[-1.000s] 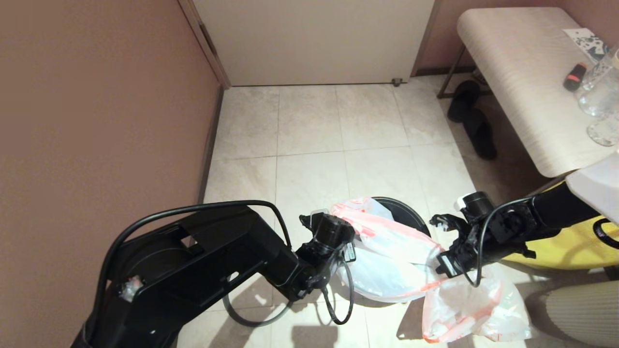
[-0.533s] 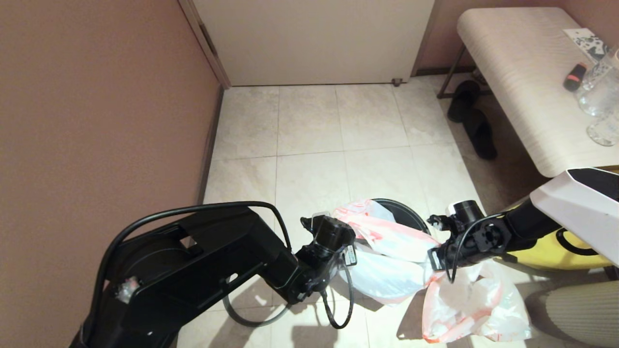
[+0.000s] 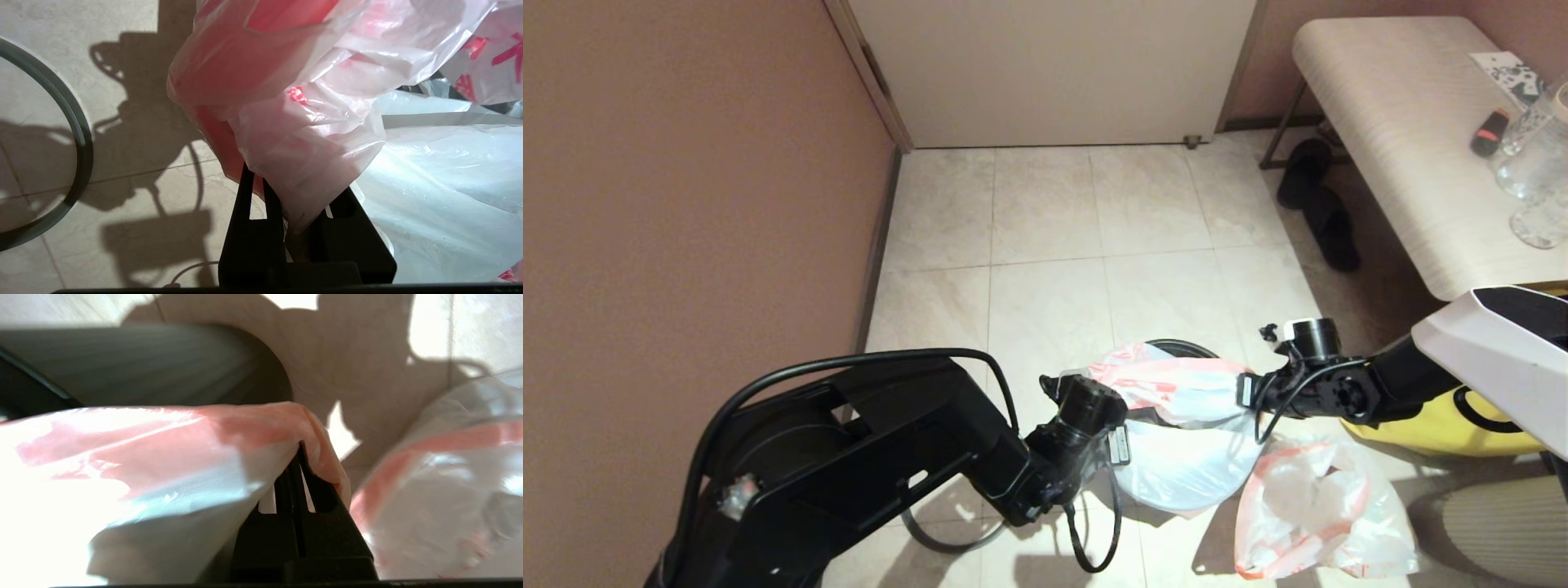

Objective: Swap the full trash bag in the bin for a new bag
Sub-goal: Put the new garbage bag on the trash can

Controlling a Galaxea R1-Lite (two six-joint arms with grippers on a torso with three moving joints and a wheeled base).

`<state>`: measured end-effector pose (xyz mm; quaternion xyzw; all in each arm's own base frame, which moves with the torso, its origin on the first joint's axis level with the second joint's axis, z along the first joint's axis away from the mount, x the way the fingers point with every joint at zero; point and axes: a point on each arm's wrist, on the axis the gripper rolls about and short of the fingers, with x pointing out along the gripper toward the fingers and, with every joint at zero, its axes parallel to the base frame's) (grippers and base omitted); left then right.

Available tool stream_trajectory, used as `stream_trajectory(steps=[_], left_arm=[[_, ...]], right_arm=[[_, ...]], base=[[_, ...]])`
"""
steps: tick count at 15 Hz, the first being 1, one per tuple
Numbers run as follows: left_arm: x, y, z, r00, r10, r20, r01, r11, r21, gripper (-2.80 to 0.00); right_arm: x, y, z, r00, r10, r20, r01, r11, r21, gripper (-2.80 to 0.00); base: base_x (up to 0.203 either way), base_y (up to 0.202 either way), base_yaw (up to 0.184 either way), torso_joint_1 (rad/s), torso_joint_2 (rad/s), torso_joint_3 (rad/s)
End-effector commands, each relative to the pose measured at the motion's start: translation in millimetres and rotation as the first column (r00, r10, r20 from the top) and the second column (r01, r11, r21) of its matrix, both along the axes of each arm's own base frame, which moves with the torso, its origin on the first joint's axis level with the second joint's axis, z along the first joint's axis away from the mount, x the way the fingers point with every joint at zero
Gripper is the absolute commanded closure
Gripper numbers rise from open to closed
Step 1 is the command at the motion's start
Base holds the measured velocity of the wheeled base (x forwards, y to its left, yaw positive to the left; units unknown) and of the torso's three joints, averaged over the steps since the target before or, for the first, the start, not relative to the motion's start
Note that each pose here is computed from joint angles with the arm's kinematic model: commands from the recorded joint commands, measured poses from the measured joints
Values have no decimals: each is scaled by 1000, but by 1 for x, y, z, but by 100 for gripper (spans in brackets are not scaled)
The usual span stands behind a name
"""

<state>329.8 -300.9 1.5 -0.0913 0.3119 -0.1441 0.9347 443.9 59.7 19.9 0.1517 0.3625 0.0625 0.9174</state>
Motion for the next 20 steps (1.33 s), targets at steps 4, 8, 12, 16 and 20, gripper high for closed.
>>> stream_trajectory(steps=[4, 8, 12, 16, 20], left_arm=[[-9, -2, -3, 997, -74, -21, 74, 997, 16, 0], [-14, 0, -6, 991, -126, -42, 128, 991, 32, 0], [-18, -1, -9, 988, -147, -52, 149, 988, 40, 0], [-23, 0, -8, 978, -208, -16, 208, 977, 35, 0], [-28, 2, -8, 965, -258, -37, 259, 966, 21, 0]], right_arm=[[-3, 1, 24, 999, -26, 39, 24, 998, 55, 0], [-8, -2, 39, 998, -8, 54, 2, 992, 126, 0], [-13, -2, 45, 998, 40, 47, -48, 985, 164, 0], [-18, 0, 51, 997, 79, 25, -82, 979, 189, 0], [-22, 8, 47, 993, 119, -9, -115, 972, 203, 0]], base=[[0, 0, 0, 0, 0, 0], [0, 0, 0, 0, 0, 0], [0, 0, 0, 0, 0, 0], [0, 0, 0, 0, 0, 0], [0, 0, 0, 0, 0, 0]])
